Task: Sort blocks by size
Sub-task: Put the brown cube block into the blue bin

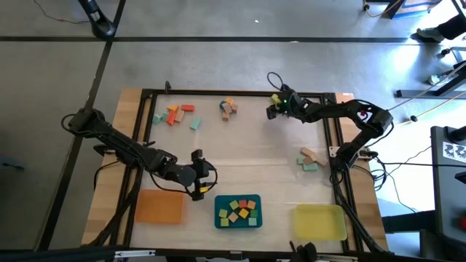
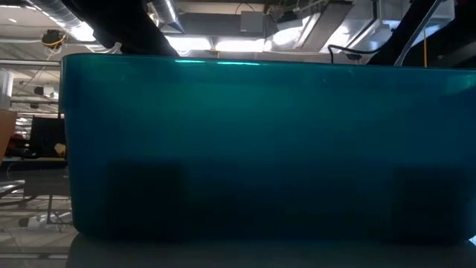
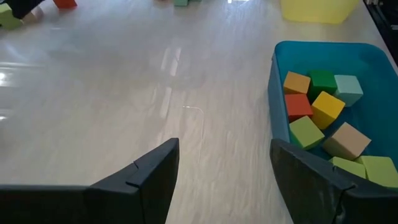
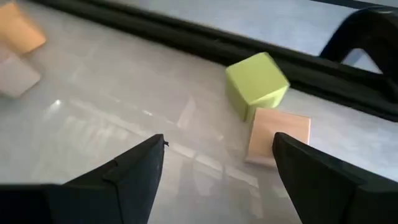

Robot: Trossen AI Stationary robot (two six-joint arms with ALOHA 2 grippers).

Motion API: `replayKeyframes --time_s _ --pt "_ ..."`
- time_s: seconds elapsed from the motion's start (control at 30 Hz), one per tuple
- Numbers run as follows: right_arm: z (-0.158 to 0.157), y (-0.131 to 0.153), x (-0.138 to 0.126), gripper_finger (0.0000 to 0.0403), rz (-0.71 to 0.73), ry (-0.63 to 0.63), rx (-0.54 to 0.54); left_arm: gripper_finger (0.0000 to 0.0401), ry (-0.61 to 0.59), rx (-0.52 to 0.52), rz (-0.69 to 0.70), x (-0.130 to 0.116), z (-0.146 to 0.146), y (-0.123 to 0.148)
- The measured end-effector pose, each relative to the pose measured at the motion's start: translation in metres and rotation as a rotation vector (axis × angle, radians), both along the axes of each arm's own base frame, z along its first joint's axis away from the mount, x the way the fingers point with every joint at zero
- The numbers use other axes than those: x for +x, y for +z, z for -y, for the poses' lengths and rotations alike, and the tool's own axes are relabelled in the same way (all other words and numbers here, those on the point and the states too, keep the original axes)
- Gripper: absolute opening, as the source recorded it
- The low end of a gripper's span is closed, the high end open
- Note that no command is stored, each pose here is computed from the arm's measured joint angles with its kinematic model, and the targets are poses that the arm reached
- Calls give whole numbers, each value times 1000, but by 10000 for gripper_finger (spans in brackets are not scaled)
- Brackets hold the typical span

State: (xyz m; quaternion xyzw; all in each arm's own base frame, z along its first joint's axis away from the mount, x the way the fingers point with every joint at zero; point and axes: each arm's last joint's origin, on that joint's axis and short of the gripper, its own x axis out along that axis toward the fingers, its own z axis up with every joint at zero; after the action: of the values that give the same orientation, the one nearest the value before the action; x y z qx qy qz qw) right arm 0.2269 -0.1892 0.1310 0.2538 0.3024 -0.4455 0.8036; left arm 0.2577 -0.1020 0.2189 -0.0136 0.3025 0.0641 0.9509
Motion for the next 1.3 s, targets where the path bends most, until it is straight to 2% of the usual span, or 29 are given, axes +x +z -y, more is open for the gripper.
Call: replayKeyframes --time_s 0.1,0.17,0.27,0.43,0.53,0.67,0.87,1.07,1.3 --pt "-13 -2 6 301 -34 59 23 237 0 -1 0 0 0 0" --pt "-25 -10 8 301 -78 113 91 237 0 0 0 0 0 0" --pt "-39 -11 14 301 -114 165 108 237 0 0 0 0 0 0" --pt "-61 -9 19 301 -181 207 96 237 0 0 1 0 0 0" --pt "-68 -2 19 301 -175 211 83 237 0 -1 3 0 0 0" --pt "-64 21 21 301 -104 171 3 237 1 -1 2 0 0 0" --pt "-50 43 25 301 -112 103 -150 237 1 -1 2 0 0 0" --pt "-30 37 23 301 -106 73 -168 237 1 -1 2 0 0 0" --pt "-13 12 24 301 -112 97 -100 237 1 -1 2 0 0 0"
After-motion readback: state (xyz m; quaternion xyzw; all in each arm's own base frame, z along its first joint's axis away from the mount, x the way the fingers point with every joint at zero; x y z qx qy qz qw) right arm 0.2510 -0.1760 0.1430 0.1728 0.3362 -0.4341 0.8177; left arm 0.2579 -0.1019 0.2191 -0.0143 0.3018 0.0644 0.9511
